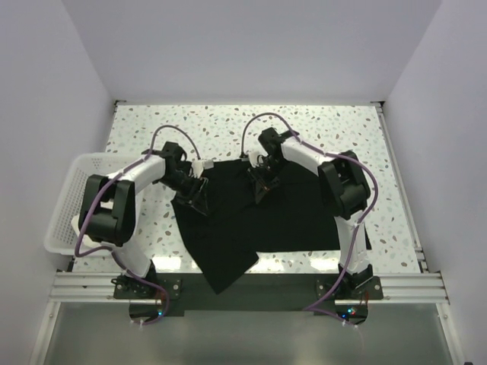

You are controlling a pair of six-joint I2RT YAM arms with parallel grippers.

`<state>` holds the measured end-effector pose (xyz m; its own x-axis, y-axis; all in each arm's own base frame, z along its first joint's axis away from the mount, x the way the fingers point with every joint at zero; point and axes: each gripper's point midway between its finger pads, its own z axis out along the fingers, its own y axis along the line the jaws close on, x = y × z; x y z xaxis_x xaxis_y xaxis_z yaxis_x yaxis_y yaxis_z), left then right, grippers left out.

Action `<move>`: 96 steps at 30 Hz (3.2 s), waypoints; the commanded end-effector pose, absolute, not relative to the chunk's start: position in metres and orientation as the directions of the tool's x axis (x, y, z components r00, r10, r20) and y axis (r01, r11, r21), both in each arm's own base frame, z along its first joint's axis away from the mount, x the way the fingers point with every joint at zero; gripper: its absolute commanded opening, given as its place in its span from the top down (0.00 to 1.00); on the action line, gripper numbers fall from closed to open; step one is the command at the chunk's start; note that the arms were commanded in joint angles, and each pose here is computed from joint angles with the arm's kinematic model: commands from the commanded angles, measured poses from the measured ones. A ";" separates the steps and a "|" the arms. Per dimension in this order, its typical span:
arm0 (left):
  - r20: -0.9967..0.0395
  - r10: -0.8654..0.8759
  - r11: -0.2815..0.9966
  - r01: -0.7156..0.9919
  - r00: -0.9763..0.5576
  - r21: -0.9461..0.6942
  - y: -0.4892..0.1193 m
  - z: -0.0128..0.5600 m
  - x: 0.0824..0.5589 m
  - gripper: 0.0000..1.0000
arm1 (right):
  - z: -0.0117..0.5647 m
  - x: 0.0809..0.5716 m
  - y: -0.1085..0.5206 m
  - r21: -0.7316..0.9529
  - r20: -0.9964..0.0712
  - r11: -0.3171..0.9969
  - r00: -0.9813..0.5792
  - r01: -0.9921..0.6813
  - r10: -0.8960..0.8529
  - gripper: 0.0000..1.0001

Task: Fold and stack the t-shirts
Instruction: Fold the tshirt

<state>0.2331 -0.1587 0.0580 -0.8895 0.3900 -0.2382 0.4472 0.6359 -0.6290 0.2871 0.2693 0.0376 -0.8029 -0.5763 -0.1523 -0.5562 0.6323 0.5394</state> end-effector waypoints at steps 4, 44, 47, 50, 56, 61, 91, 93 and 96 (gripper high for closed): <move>-0.501 0.326 0.659 0.573 -0.802 -0.488 -0.135 0.119 0.311 0.53 | 0.100 0.301 0.240 0.507 -0.276 0.563 -0.742 -0.652 -0.610 0.62; -0.438 0.298 0.948 0.318 -0.848 0.028 -0.042 -0.008 0.553 0.77 | 0.020 0.525 -0.027 -0.357 -0.279 0.879 -0.862 -0.316 -0.423 0.72; -0.539 0.293 0.944 0.329 -0.790 0.032 -0.049 0.027 0.581 0.75 | 0.035 0.541 -0.013 -0.310 -0.347 0.895 -0.837 -0.322 -0.422 0.69; -0.623 0.281 0.938 0.347 -0.730 0.016 -0.056 0.069 0.590 0.68 | 0.067 0.557 0.003 -0.266 -0.436 0.902 -0.792 -0.340 -0.427 0.61; -0.782 0.320 0.829 0.558 -0.535 -0.042 -0.083 0.176 0.549 0.31 | 0.159 0.516 0.035 -0.158 -0.520 0.839 -0.678 -0.520 -0.519 0.10; -0.809 0.452 0.650 0.760 -0.375 0.011 -0.103 0.224 0.466 0.14 | 0.183 0.429 0.044 -0.083 -0.466 0.719 -0.610 -0.690 -0.641 0.01; -0.599 0.714 0.336 0.928 -0.363 -0.162 -0.140 0.099 0.243 0.26 | 0.046 0.210 -0.053 0.004 -0.064 0.450 -0.450 -0.893 -0.891 0.61; -0.600 0.711 0.340 0.926 -0.367 -0.163 -0.140 0.099 0.243 0.26 | 0.040 0.211 -0.053 0.000 -0.065 0.449 -0.448 -0.894 -0.892 0.61; -0.592 0.715 0.345 0.924 -0.371 -0.163 -0.139 0.097 0.241 0.26 | 0.031 0.207 -0.052 0.012 -0.059 0.452 -0.452 -0.892 -0.890 0.61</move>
